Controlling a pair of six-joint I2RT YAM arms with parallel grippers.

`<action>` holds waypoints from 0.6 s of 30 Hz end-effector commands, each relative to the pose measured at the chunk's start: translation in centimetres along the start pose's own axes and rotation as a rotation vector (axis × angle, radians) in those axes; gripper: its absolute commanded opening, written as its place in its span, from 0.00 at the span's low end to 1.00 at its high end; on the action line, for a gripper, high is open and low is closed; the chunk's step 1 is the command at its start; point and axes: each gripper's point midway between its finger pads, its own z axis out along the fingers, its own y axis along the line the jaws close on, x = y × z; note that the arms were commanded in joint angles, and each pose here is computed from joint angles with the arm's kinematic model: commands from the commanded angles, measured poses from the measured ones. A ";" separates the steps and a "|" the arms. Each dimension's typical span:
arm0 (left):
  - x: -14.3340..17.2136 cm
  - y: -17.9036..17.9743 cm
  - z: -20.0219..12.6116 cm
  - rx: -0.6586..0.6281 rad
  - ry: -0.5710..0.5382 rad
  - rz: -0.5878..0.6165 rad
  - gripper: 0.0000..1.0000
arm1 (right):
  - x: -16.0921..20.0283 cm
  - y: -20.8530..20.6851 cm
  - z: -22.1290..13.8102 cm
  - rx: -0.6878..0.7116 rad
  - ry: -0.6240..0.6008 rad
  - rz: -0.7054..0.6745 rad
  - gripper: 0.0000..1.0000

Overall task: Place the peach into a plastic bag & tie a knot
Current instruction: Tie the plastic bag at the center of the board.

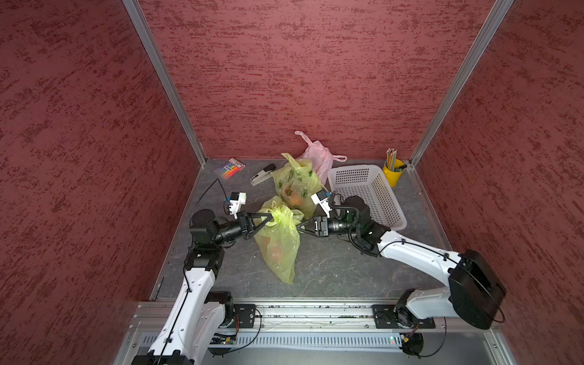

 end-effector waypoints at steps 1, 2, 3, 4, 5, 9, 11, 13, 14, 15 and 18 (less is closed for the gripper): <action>0.2 -0.2 -0.1 0.007 -0.002 0.012 0.00 | -0.7 2.0 -0.2 -0.076 -0.029 -0.008 0.42; 0.2 -0.2 -0.1 0.007 -0.002 0.012 0.00 | -0.7 2.2 -0.2 -0.088 -0.031 -0.006 0.41; 0.2 -0.3 -0.2 0.008 -0.003 0.015 0.00 | -0.8 2.4 -0.2 -0.094 -0.032 -0.008 0.39; 0.2 -0.3 -0.2 0.007 -0.002 0.013 0.00 | -0.8 2.6 -0.2 -0.102 -0.029 -0.011 0.35; 0.2 -0.3 -0.1 0.007 -0.002 0.014 0.00 | -0.9 2.8 -0.2 -0.103 -0.030 -0.011 0.27; 0.1 -0.7 -0.2 0.013 0.000 0.020 0.00 | -1.5 3.0 -0.3 -0.072 -0.042 -0.031 0.00; -0.2 -1.4 -0.4 0.021 -0.004 0.027 0.00 | -2.4 2.4 -1.0 -0.001 -0.081 -0.046 0.00; -0.8 -2.1 -0.9 0.031 -0.014 0.031 0.00 | -3.5 1.7 -2.2 0.070 -0.128 -0.059 0.00; -1.1 -2.6 -1.3 0.038 -0.018 0.039 0.00 | -4.2 1.1 -3.1 0.115 -0.155 -0.065 0.00; -1.3 -3.1 -1.6 0.042 -0.024 0.047 0.00 | -4.8 0.7 -3.9 0.146 -0.179 -0.066 0.00; -2.7 -4.1 -3.1 0.036 -0.075 0.067 0.00 | -6.9 -0.7 -7.2 0.252 -0.266 -0.081 0.00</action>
